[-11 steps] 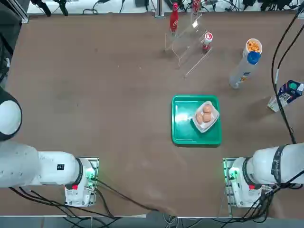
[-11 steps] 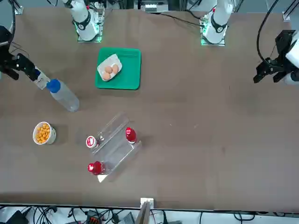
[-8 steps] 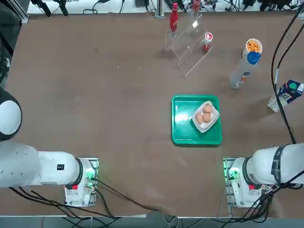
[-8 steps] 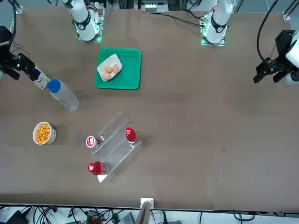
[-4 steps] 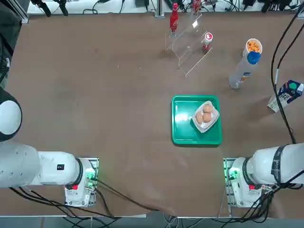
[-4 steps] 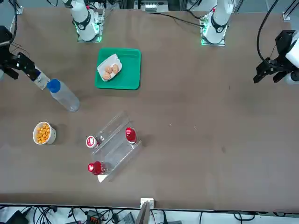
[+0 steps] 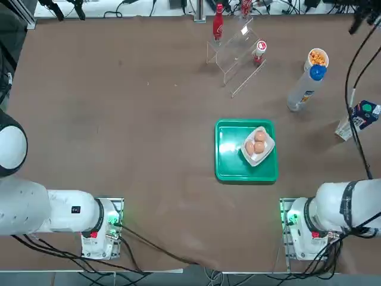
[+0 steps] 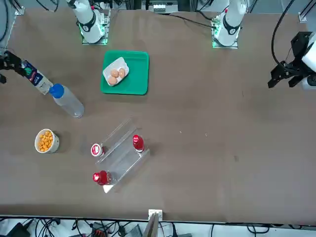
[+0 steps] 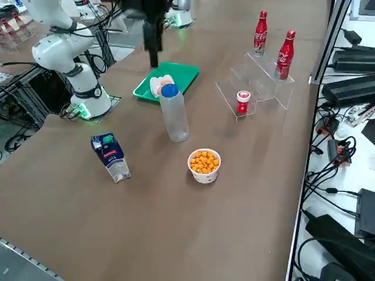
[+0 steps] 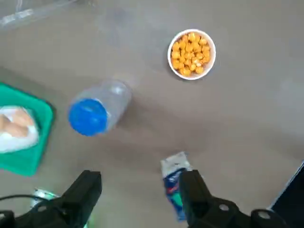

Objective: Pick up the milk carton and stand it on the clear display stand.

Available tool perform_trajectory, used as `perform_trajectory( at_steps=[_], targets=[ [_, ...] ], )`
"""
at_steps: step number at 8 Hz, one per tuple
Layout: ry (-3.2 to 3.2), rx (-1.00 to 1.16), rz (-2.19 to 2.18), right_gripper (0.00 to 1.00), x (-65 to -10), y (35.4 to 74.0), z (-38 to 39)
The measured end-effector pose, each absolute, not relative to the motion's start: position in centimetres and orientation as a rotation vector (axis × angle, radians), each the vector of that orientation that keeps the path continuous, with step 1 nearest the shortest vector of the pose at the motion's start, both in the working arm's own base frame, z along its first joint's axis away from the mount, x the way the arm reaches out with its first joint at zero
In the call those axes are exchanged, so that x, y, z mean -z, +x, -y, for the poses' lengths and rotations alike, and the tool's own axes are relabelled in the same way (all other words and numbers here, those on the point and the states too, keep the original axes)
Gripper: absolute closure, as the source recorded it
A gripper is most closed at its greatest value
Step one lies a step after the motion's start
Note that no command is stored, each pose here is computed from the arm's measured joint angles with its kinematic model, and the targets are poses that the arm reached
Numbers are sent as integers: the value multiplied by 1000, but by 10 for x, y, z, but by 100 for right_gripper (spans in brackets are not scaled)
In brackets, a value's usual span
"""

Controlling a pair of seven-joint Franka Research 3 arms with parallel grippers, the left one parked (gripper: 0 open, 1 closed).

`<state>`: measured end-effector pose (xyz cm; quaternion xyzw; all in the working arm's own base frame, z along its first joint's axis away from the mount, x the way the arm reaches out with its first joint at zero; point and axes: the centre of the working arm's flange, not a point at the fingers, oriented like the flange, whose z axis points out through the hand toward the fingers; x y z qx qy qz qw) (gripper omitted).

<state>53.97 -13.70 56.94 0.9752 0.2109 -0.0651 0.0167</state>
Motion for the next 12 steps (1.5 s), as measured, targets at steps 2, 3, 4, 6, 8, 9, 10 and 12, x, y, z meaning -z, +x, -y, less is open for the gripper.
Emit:
perform_trajectory(
  at_steps=[2,3,4,6,8,9,10,12],
  targets=[
    [3002,212,-866,0,-524,530,186],
    [2984,221,-967,0,-502,522,204],
    [2973,233,-1044,0,-482,512,219],
    [2936,252,-1155,0,-454,493,237],
    [2888,255,-1207,0,-432,469,237],
    [2868,258,-1248,0,-425,458,235],
    [2851,259,-1295,0,-422,450,236],
    [2828,262,-1366,0,-419,440,241]
  ],
)
